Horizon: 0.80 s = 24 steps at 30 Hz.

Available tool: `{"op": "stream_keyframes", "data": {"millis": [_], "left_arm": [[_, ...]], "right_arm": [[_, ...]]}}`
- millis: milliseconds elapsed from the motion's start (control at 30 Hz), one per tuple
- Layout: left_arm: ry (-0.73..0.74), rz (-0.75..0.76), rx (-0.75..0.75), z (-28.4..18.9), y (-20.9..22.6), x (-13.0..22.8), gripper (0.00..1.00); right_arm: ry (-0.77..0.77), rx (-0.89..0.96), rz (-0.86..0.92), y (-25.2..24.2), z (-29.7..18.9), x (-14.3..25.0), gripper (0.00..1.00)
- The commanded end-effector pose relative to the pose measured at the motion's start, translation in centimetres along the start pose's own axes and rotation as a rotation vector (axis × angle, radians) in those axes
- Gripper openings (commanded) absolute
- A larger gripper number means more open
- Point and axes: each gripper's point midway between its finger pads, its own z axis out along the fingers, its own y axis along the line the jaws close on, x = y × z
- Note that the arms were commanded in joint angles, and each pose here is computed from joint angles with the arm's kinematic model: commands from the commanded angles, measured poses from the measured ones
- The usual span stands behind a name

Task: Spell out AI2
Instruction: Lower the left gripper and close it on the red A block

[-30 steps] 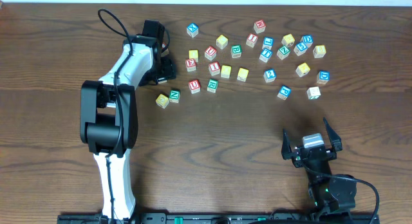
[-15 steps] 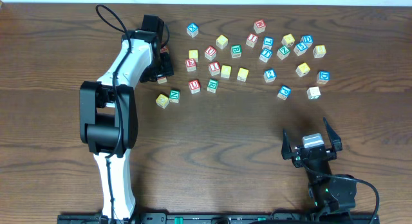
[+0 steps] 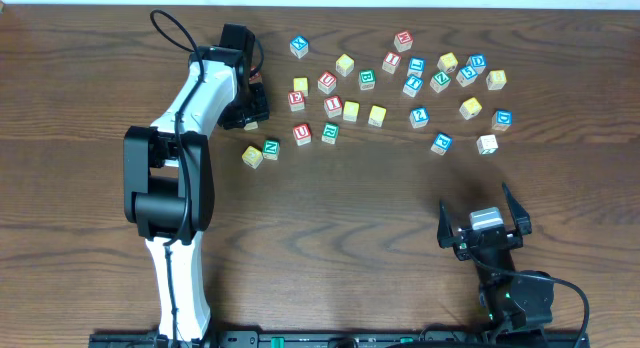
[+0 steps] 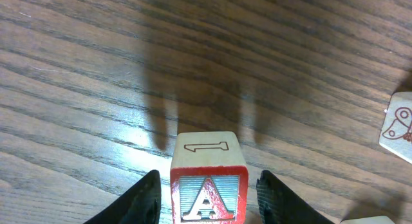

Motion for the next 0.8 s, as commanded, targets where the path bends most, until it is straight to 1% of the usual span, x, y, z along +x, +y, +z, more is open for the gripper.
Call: {"op": "stream_keyframes", "data": {"millis": [0,100,167,400,600,767], "left_arm": [[-0.034,0.002,0.02,-1.59,-0.46,-0.82,0.4],[-0.033,0.002,0.02,-1.59,-0.46,-0.8,0.4],[-0.032,0.002,0.02,-1.59,-0.45,-0.77,0.38],[-0.031,0.002,0.019,-1.58,-0.43,-0.73,0.28],[-0.031,0.004,0.018,-1.58,-0.42,-0.74,0.24],[-0.031,0.006,0.018,-1.58,-0.42,-0.73,0.23]], "right_arm": [[-0.002,0.0,0.01,0.01,-0.03,-0.01,0.99],[-0.003,0.0,0.01,0.01,-0.03,-0.02,0.99],[-0.002,0.0,0.01,0.01,-0.03,-0.01,0.99],[-0.002,0.0,0.01,0.01,-0.03,-0.01,0.99],[-0.002,0.0,0.01,0.01,-0.03,-0.01,0.99],[-0.003,0.0,0.01,0.01,-0.03,-0.02,0.99]]}}
